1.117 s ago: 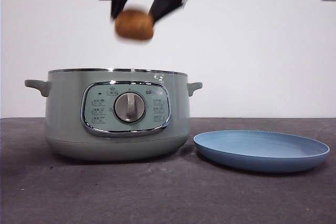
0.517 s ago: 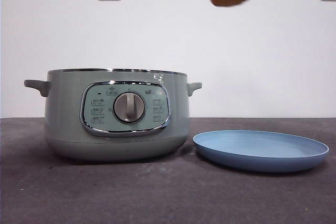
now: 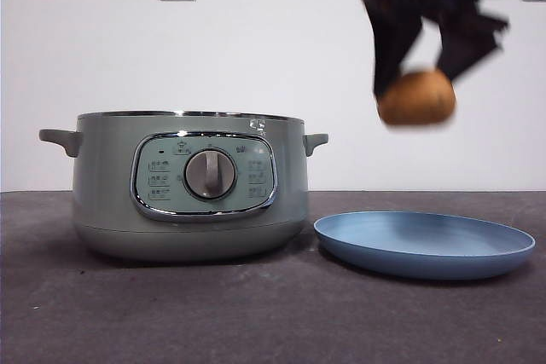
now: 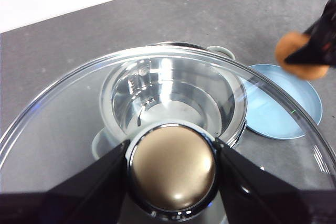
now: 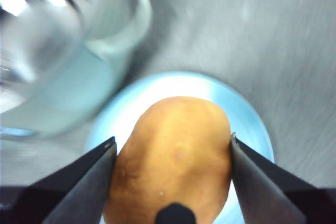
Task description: Take the potato out from the steamer,put the potato on the plate,close the lid
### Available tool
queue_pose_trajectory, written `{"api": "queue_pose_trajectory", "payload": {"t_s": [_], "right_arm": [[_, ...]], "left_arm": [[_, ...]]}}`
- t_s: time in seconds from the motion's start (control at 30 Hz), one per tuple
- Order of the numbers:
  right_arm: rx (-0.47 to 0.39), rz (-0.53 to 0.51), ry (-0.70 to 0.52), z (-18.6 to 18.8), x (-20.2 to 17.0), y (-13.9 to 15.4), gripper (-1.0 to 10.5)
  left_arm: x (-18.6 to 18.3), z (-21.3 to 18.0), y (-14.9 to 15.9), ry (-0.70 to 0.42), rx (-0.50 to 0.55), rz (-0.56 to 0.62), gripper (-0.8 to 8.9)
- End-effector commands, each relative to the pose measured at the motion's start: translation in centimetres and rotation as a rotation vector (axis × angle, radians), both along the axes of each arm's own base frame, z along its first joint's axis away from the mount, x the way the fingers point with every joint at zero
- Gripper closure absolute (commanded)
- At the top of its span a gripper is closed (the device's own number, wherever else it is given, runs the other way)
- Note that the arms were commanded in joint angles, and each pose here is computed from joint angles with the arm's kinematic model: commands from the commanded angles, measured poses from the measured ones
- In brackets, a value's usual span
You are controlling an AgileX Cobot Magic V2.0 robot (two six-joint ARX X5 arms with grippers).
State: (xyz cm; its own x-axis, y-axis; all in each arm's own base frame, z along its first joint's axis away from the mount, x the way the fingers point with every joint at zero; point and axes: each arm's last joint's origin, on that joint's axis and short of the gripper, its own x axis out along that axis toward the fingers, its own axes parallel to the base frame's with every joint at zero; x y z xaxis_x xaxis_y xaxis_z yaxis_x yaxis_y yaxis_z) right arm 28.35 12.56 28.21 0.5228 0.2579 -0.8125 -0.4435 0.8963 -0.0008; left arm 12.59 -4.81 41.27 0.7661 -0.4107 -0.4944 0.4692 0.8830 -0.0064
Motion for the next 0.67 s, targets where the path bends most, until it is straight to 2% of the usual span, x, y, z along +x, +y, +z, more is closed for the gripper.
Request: {"api": "queue_pose_trajectory", "payload": {"t_s": [0.03, 0.33, 0.67], "right_arm": [[0.017, -0.030, 0.011, -3.1, 0.0, -0.3, 9.6], [0.052, -0.075, -0.008, -8.8, 0.0, -0.7, 9.6], [0.035, -0.082, 0.031, -11.1, 0.6, -0.5, 9.6]], "left_arm": [[-0.1, 0.8, 0.0, -0.068, -0.024, -0.019, 8.26], [0.5, 0.9, -0.2, -0.081, -0.033, -0.028, 8.26], [0.5, 1.0, -0.4, -0.094, -0.039, -0.036, 8.26]]}}
